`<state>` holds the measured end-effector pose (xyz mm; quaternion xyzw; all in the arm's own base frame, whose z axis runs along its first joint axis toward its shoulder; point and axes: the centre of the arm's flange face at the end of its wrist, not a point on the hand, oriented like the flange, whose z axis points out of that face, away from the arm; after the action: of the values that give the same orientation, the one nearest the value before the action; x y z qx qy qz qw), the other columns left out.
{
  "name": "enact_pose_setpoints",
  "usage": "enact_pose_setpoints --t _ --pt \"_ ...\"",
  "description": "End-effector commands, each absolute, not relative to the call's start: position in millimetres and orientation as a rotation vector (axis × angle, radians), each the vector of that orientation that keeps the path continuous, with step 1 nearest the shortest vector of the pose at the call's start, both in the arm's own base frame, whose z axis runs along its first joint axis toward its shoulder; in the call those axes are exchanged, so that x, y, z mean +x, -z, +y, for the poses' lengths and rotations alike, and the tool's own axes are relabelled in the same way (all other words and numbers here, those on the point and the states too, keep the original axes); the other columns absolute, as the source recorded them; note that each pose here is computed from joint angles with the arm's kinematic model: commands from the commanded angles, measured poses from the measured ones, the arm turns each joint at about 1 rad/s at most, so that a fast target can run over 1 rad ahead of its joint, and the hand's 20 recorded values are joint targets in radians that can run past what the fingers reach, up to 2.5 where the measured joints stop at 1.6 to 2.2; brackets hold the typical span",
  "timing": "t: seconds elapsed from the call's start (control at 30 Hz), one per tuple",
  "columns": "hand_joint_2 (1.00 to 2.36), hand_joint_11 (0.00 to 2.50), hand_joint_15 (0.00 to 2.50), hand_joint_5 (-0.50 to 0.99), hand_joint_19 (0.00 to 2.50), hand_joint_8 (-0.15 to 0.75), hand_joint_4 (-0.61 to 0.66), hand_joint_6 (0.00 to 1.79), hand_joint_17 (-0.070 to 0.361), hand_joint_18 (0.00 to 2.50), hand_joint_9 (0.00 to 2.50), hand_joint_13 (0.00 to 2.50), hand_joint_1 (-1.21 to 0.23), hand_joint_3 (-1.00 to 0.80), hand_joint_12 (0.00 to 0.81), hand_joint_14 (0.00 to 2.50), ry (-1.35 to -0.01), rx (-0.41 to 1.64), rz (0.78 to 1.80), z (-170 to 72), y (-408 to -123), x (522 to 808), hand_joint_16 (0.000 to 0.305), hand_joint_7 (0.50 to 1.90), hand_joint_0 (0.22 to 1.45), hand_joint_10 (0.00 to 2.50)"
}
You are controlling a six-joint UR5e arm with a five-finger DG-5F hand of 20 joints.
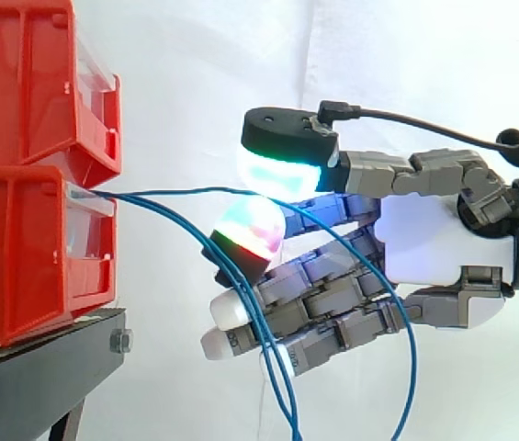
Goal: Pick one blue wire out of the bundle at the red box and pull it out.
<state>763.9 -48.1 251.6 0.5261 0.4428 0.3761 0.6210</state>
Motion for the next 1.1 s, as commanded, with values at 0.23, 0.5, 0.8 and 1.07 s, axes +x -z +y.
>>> enact_pose_setpoints --t 0.23,0.5,0.8,1.07 --pt "1.02 0.49 0.18 -0.16 0.37 0.405 0.28 0.86 0.144 0.70 0.81 0.53 -0.73 -0.13 0.475 0.01 -0.867 1.214 1.016 -48.1 -251.2 763.6 0.064 1.09 0.57 0.01" --pt "1.02 0.53 0.19 -0.15 0.34 0.431 0.21 0.89 0.153 0.77 0.88 0.58 -0.73 -0.01 0.498 0.01 -0.858 1.214 1.025 -48.3 -253.0 762.5 0.068 1.12 0.59 0.01" --pt "1.01 0.54 0.19 -0.15 0.33 0.449 0.18 0.91 0.161 0.81 0.92 0.61 -0.71 0.03 0.518 0.01 -0.747 1.229 1.149 -54.8 -296.2 732.3 0.072 1.12 0.59 0.01" --pt "1.01 0.55 0.19 -0.15 0.32 0.453 0.17 0.91 0.165 0.82 0.92 0.61 -0.71 0.04 0.525 0.01 -0.648 1.241 1.085 -62.3 -316.0 665.2 0.073 1.13 0.60 0.01"
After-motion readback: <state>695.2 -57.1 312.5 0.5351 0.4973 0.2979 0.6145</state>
